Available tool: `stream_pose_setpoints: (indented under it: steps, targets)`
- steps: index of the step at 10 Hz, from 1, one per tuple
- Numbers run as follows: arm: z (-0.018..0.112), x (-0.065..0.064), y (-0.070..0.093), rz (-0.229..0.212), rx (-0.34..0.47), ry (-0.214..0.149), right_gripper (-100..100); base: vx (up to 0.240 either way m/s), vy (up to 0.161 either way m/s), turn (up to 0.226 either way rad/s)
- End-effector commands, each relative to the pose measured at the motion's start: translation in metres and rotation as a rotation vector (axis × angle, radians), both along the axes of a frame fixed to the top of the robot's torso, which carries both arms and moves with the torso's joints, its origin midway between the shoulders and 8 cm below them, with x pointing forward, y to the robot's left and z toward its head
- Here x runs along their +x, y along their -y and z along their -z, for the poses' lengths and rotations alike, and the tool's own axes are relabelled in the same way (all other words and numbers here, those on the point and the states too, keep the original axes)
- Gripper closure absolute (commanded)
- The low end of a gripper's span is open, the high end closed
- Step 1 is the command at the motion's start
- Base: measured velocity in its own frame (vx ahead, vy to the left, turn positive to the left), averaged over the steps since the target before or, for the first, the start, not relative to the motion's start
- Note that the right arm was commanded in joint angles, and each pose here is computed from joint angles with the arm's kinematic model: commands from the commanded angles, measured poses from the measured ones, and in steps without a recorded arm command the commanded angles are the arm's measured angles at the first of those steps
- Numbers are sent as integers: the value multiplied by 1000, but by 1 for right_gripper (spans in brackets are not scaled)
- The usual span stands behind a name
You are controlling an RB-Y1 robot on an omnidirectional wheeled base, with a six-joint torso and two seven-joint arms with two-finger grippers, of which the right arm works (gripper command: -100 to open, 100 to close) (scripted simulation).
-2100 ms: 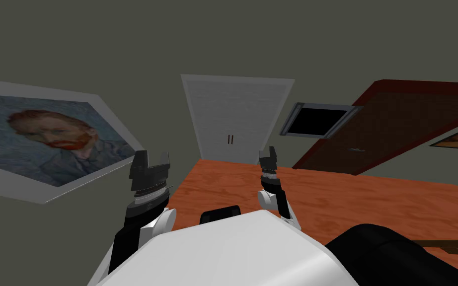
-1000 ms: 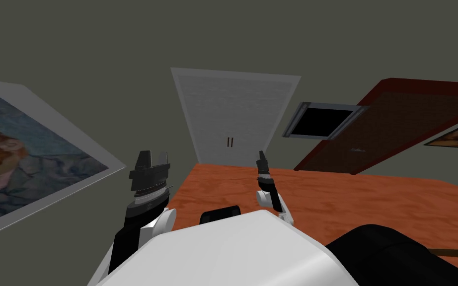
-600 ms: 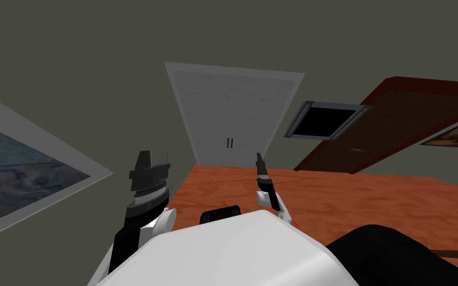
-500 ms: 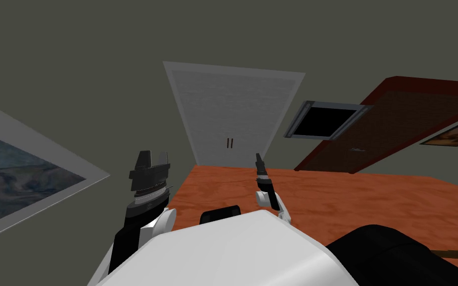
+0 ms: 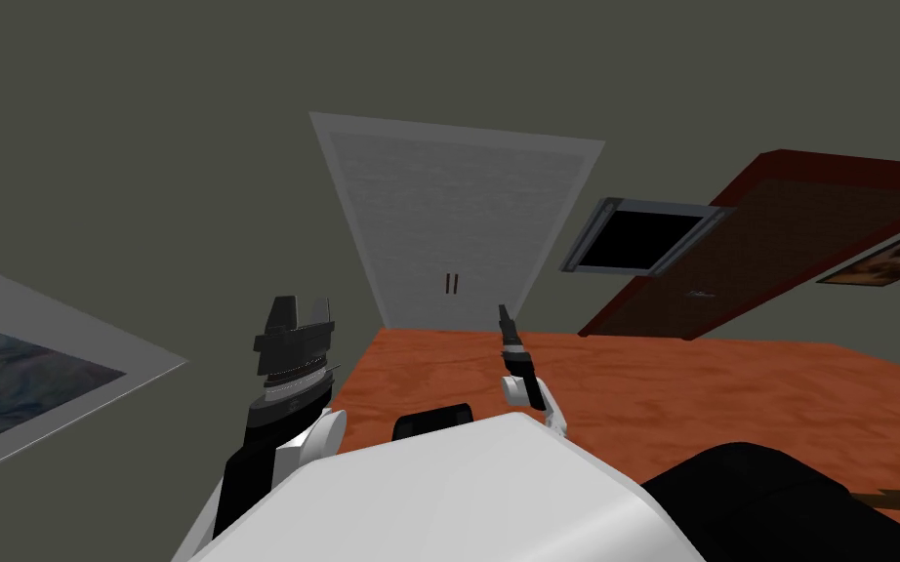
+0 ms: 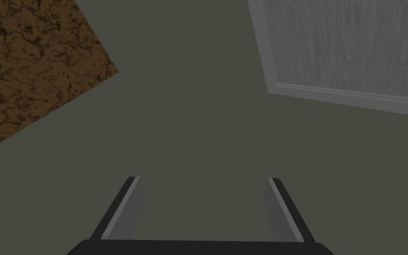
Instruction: Pull the door open
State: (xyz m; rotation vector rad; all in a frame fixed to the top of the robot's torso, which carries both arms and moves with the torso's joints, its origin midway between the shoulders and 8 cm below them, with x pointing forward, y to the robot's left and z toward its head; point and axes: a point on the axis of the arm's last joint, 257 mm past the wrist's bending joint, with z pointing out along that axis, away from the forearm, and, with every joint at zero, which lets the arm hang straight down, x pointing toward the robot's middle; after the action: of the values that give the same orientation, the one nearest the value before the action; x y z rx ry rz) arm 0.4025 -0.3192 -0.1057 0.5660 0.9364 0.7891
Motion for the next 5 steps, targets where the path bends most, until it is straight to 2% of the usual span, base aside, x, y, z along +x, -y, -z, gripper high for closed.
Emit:
stream_pose_setpoints:
  steps: [1,2,5]
  targets:
    - [10,3,2,14,-32,-19,-100,87,19,-37]
    - [22,6,3,30,-69,-43,-100,117,33,-51]
    - [41,11,6,53,-126,-80,-100,119,35,-41]
